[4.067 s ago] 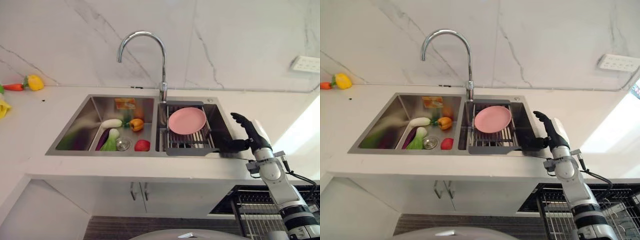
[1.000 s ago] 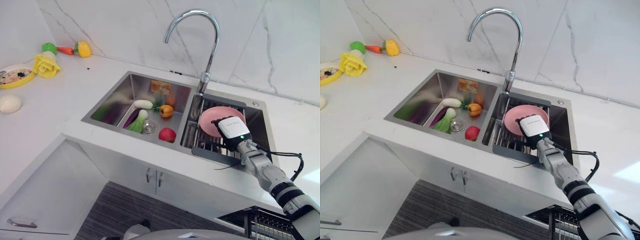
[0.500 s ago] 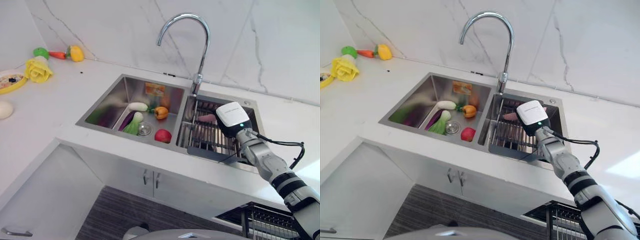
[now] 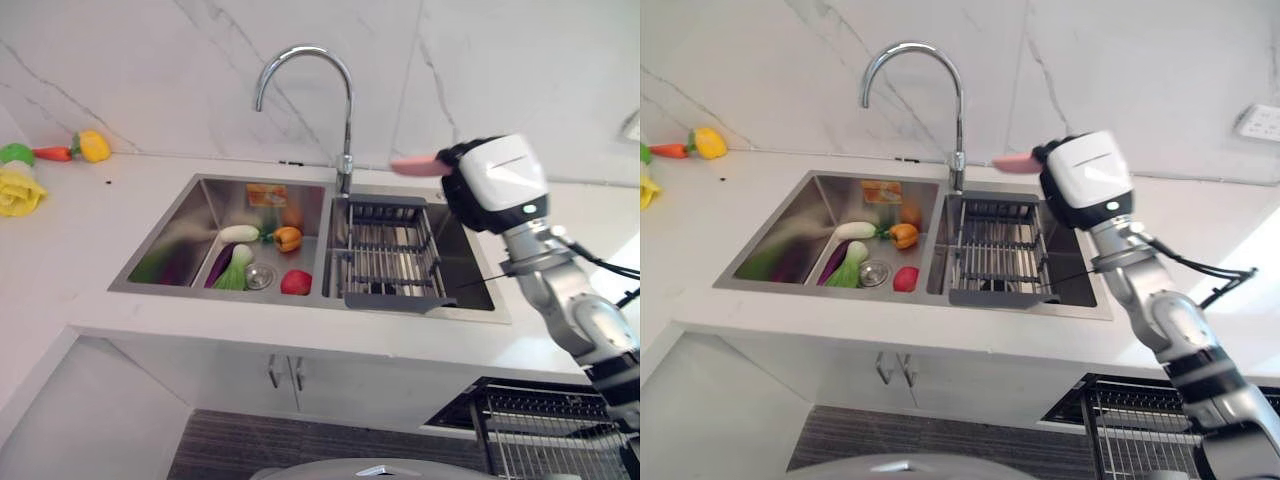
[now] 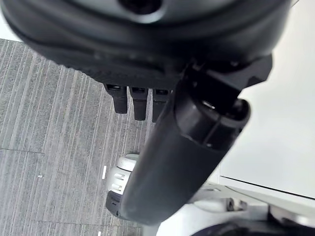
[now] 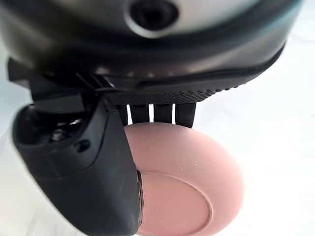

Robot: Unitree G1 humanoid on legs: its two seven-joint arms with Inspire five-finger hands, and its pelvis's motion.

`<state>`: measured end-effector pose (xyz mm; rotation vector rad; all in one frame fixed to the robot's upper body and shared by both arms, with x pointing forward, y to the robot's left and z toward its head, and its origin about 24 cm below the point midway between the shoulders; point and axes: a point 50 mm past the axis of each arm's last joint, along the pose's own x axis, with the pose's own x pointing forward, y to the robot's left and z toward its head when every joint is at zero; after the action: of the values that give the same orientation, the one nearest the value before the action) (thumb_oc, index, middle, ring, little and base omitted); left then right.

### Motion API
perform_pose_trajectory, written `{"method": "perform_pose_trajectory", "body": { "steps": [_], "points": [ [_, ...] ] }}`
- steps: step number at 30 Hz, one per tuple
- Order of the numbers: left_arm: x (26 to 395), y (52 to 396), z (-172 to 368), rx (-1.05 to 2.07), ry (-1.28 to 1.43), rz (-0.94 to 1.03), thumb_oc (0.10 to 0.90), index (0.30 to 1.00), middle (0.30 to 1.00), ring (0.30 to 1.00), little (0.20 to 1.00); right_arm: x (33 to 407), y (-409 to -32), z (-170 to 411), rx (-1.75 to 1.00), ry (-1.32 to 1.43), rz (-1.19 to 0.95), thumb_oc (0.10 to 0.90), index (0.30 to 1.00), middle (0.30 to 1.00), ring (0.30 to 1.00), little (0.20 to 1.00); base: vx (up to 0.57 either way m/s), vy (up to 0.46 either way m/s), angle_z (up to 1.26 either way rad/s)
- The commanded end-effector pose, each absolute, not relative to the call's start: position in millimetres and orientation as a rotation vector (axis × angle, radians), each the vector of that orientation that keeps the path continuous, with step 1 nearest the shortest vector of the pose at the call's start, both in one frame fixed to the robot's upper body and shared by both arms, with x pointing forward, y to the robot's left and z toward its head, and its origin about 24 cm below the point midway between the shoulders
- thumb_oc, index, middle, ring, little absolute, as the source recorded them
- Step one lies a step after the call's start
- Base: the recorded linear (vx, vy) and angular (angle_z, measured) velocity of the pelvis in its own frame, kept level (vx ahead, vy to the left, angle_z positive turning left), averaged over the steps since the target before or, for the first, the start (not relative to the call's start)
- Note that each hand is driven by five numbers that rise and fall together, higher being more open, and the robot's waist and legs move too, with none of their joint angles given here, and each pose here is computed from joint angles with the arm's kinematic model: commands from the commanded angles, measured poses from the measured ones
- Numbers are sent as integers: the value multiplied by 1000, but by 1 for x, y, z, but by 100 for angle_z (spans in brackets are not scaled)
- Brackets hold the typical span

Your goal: Place the dishes in the dishwasher.

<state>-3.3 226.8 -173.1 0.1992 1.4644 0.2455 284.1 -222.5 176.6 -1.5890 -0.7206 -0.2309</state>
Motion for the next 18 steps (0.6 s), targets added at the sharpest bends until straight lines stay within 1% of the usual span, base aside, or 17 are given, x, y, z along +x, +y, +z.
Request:
{"method": "perform_pose_trajectory", "body": {
  "steps": [1,3,5,8,10,13,15,18],
  "points": [
    [25,230,-173,224,1412,229,800,900,900,900,900,262,-230,249,-1512,-1010,-475,400,300,300,300,300,-77,87,-39],
    [30,231,-172,221,1403,226,800,900,900,900,900,246,-241,257,-1571,-1031,-550,400,300,300,300,300,-115,82,-45],
    [37,231,-172,210,1379,238,800,900,900,900,900,239,-248,258,-1596,-1021,-601,400,300,300,300,300,-180,55,-46],
    [43,231,-171,220,1361,238,800,900,900,900,900,234,-256,258,-1603,-990,-631,400,300,300,300,300,-169,3,-116],
    [46,232,-170,242,1353,223,800,900,900,900,900,231,-270,249,-1633,-911,-655,400,300,300,300,300,-144,-45,-132],
    [47,238,-169,254,1346,236,800,900,900,900,900,227,-286,234,-1677,-792,-669,400,300,300,300,300,-156,-58,-93],
    [48,238,-169,250,1344,243,800,900,900,900,900,225,-288,229,-1676,-772,-666,400,300,300,300,300,-182,-110,-72],
    [53,233,-169,246,1314,215,800,900,900,900,900,220,-301,200,-1681,-626,-638,400,300,300,300,300,-86,-228,-25]
  ]
}}
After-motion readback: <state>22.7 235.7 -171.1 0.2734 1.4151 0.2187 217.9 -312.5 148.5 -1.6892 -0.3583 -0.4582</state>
